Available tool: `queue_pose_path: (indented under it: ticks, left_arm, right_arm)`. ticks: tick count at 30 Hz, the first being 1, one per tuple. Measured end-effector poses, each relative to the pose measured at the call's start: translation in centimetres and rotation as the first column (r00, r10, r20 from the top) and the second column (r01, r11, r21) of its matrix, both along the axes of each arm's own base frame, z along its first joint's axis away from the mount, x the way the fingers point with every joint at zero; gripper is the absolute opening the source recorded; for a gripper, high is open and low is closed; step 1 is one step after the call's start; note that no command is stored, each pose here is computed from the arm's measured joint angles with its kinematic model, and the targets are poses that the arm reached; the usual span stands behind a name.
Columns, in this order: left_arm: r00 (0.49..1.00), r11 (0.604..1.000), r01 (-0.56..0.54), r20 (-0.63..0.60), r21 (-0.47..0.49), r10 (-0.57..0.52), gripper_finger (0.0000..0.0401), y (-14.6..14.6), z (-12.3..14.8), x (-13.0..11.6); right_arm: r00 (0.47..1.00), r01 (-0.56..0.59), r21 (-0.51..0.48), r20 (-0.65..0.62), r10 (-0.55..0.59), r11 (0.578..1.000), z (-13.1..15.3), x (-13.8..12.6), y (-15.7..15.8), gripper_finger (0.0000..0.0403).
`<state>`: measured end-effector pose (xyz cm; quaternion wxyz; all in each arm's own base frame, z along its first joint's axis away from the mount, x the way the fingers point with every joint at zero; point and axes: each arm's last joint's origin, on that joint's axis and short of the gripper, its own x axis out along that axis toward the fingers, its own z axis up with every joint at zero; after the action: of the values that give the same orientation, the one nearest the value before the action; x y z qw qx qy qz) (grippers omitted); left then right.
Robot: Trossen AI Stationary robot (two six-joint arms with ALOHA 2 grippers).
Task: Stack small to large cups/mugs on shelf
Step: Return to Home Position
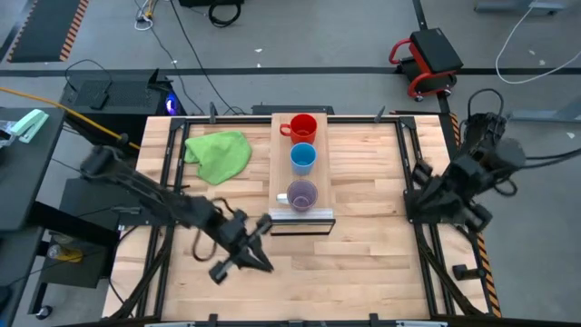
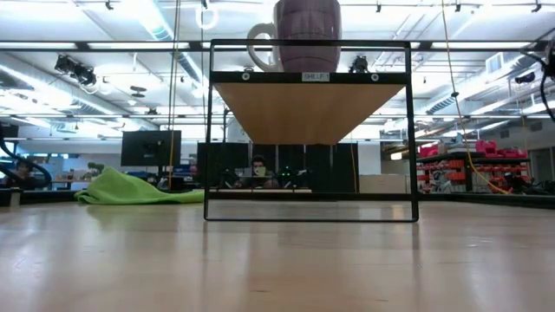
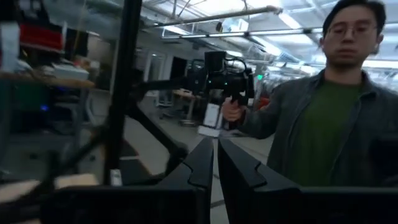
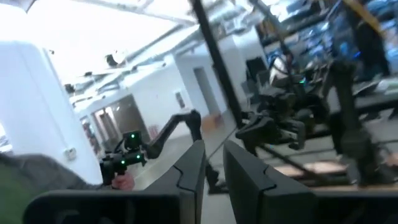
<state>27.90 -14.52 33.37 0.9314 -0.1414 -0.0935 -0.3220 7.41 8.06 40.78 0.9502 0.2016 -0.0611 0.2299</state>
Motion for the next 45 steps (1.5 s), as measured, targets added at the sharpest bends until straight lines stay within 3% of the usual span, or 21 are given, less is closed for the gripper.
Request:
queue_pose_path:
  ticks: [4,10,14,19,22,25,31,37,45]
  left_arm:
    - [0.997,0.998,-0.051,0.068,0.049,0.048,0.0037,2.4,2.5,-2.9]
    - [0.993,0.996,-0.073,0.087,-0.059,0.078,0.0040,6.1,1.7,-7.6]
    - [0.995,0.997,-0.043,0.092,-0.064,0.049,0.0035,5.9,-0.3,-8.6]
    - [0.997,0.995,0.032,0.077,-0.092,-0.025,0.0030,5.3,-2.1,-9.2]
    - [0.989,0.991,0.094,0.120,-0.098,-0.082,0.0031,5.0,-2.4,-9.7]
    - [0.980,0.986,0.144,0.153,-0.088,-0.130,0.0035,4.9,-2.4,-10.0]
    - [0.991,0.989,0.102,0.101,-0.104,-0.091,0.0040,6.6,-4.1,-9.8]
    - [0.986,0.992,0.069,0.159,-0.107,-0.051,0.0033,9.4,-5.1,-10.1]
    - [0.987,0.996,0.059,0.156,-0.072,-0.047,0.0035,12.0,-5.3,-9.9]
  right_arm:
    - [0.998,0.038,0.029,0.048,-0.040,0.999,0.4,-1.5,-2.6,0.0066]
    - [0.983,0.015,0.121,0.182,-0.037,0.993,1.1,-4.7,-6.7,0.0066]
    - [0.989,-0.068,0.125,0.140,0.050,0.990,-0.3,-4.1,-5.6,0.0066]
    - [0.982,-0.181,0.238,-0.003,0.187,0.954,-4.4,-2.3,-3.1,0.0066]
    - [0.956,-0.291,0.307,0.068,0.284,0.906,-6.5,-1.6,-1.7,0.0066]
    - [0.940,-0.336,0.328,0.173,0.294,0.883,-8.6,-1.2,-1.1,0.0066]
    - [0.936,-0.267,0.280,0.304,0.178,0.922,-11.4,-1.1,-1.6,0.0066]
    - [0.918,-0.121,0.235,0.396,0.019,0.964,-10.7,-2.0,-3.8,0.0066]
    - [0.889,0.017,0.215,0.444,-0.113,0.977,-9.7,-4.2,-6.4,0.0066]
